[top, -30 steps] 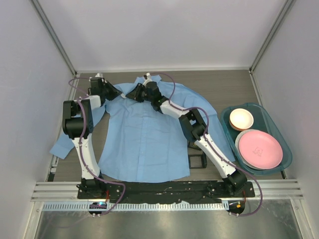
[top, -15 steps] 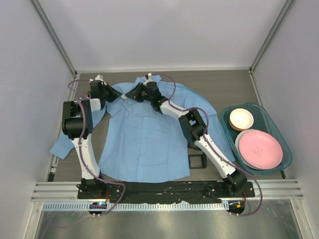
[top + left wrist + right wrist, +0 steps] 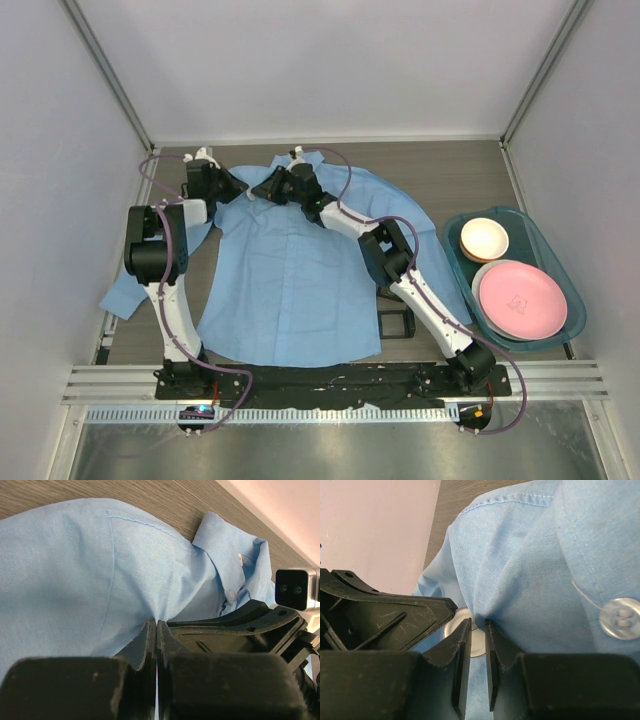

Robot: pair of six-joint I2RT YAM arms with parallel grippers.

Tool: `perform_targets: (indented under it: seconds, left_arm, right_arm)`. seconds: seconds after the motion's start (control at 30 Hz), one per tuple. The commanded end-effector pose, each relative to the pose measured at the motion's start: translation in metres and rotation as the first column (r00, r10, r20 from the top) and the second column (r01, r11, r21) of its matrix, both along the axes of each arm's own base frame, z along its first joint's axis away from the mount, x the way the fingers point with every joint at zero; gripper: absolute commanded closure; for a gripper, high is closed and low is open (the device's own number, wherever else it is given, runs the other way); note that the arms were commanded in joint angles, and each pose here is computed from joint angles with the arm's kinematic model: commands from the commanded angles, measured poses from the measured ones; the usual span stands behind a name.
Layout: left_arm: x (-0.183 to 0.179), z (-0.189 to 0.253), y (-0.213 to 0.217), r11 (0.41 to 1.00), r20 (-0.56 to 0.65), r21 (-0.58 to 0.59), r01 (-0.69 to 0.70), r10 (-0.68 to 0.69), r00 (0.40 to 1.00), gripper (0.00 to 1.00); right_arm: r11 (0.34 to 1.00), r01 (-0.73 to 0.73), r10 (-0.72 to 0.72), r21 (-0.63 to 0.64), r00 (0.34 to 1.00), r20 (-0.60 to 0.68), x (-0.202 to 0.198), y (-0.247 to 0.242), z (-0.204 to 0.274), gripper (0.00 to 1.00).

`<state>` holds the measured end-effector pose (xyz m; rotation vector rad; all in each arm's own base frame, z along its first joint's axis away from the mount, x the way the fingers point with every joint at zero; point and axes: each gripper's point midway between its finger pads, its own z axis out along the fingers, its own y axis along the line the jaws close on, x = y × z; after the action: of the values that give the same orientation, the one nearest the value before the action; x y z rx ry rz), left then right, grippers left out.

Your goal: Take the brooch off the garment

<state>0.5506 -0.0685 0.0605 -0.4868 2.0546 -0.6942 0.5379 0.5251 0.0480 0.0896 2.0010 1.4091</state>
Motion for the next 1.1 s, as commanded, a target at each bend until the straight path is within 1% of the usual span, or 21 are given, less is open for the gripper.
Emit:
perform_targets:
  seconds: [0.0, 0.3, 0.33, 0.37, 0.43, 0.47, 0.57, 0.6, 0.63, 0.77, 0.87, 1.07]
  left_arm:
    - [0.004, 0.029, 0.000, 0.999, 0.084, 0.032, 0.006, -0.008, 0.996, 1.00]
    - [0.005, 0.024, -0.004, 1.000, 0.062, 0.002, 0.016, -0.016, 0.998, 1.00]
    - [0.005, 0.025, -0.006, 1.000, 0.057, -0.002, 0.021, -0.021, 0.998, 0.98]
    - [0.002, 0.021, -0.007, 1.000, 0.034, -0.006, 0.028, -0.027, 0.999, 0.92]
    - [0.003, 0.018, -0.007, 1.000, 0.022, -0.009, 0.030, -0.029, 0.999, 0.88]
    - [0.002, 0.017, -0.008, 0.999, 0.018, -0.013, 0.033, -0.033, 0.999, 0.84]
    - [0.000, 0.012, -0.010, 0.999, 0.002, -0.019, 0.038, -0.038, 0.999, 0.82]
    - [-0.003, 0.012, -0.025, 0.998, 0.000, -0.020, 0.065, -0.065, 0.998, 0.82]
    - [-0.003, 0.011, -0.026, 0.998, -0.001, -0.021, 0.067, -0.067, 0.998, 0.82]
    - [-0.002, 0.009, -0.027, 0.998, -0.010, -0.015, 0.066, -0.066, 0.998, 0.94]
    - [-0.001, 0.006, -0.026, 0.998, -0.017, -0.009, 0.060, -0.061, 0.998, 0.99]
    - [0.002, 0.004, -0.022, 0.999, -0.029, -0.004, 0.033, -0.034, 0.999, 1.00]
  right_arm:
    - [1.000, -0.015, 0.016, -0.002, 0.998, 0.059, -0.004, 0.011, 0.017, 0.76]
    - [0.999, -0.032, 0.034, -0.023, 0.996, 0.079, -0.010, 0.016, 0.016, 0.77]
    - [0.999, -0.034, 0.036, -0.026, 0.996, 0.080, -0.011, 0.017, 0.016, 0.76]
    - [0.999, -0.035, 0.037, -0.027, 0.996, 0.082, -0.011, 0.017, 0.015, 0.77]
    - [0.999, -0.041, 0.043, -0.028, 0.995, 0.085, -0.014, 0.020, 0.016, 0.76]
    - [0.999, -0.044, 0.046, -0.025, 0.995, 0.090, -0.014, 0.020, 0.017, 0.77]
    - [0.998, -0.047, 0.050, -0.039, 0.994, 0.101, -0.014, 0.021, 0.017, 0.77]
    - [0.998, -0.048, 0.052, -0.047, 0.994, 0.098, -0.015, 0.021, 0.014, 0.77]
    - [0.998, -0.045, 0.049, -0.048, 0.994, 0.100, -0.014, 0.020, 0.015, 0.77]
    - [0.997, -0.060, 0.066, -0.057, 0.992, 0.104, -0.018, 0.023, 0.013, 0.78]
    - [0.994, -0.069, 0.078, -0.081, 0.990, 0.115, -0.021, 0.024, 0.010, 0.78]
    - [0.986, -0.085, 0.104, -0.143, 0.986, 0.130, -0.027, 0.022, 0.003, 0.79]
